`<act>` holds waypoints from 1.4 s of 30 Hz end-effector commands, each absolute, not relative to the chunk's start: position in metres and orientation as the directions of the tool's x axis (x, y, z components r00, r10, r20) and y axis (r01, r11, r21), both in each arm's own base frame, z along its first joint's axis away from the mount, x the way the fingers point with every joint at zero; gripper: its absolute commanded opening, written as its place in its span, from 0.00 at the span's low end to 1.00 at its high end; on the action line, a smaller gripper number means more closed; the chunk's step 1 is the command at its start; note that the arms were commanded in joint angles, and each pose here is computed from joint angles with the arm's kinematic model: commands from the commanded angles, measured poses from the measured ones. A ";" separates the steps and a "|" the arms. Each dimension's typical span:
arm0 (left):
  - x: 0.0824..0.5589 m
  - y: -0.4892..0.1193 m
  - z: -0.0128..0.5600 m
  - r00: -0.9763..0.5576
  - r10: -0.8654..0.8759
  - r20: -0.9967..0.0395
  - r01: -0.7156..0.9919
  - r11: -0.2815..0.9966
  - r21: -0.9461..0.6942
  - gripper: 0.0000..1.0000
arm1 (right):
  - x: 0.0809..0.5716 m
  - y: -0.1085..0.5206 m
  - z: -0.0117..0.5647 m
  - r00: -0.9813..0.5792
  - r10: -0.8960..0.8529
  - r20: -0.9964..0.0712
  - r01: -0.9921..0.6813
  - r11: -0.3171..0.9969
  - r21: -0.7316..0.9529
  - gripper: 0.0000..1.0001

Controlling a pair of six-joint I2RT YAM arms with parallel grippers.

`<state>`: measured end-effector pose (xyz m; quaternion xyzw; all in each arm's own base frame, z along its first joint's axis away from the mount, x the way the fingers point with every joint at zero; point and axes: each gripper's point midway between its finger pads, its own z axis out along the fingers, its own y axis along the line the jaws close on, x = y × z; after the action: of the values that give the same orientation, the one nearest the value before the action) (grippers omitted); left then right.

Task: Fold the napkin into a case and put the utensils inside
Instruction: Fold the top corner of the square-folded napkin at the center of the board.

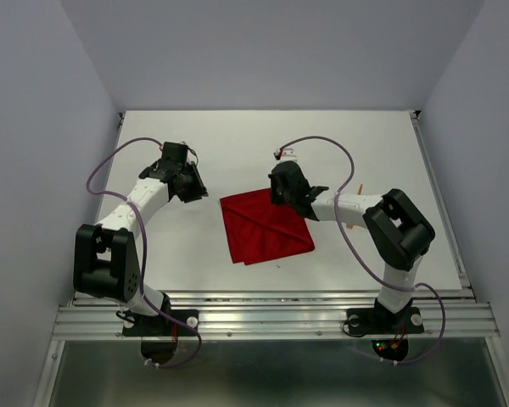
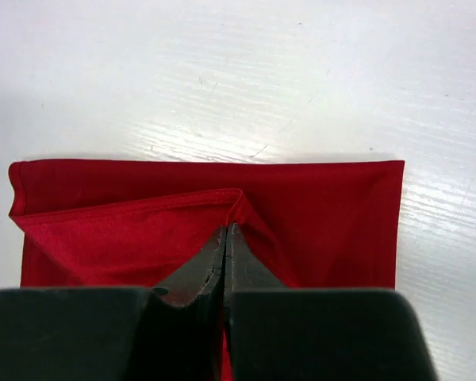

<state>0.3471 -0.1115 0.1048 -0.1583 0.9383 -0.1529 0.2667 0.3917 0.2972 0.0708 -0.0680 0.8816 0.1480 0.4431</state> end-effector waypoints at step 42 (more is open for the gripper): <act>0.347 -0.122 0.104 -0.825 -0.332 -0.458 -0.169 0.918 -0.360 0.35 | 0.442 0.265 0.083 -0.542 0.172 -0.823 -0.111 0.956 0.272 0.01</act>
<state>0.3445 -0.1189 0.0980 -0.1460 0.9432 -0.1524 0.2567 0.4255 0.2628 0.0663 -0.0019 0.8833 0.1388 0.4478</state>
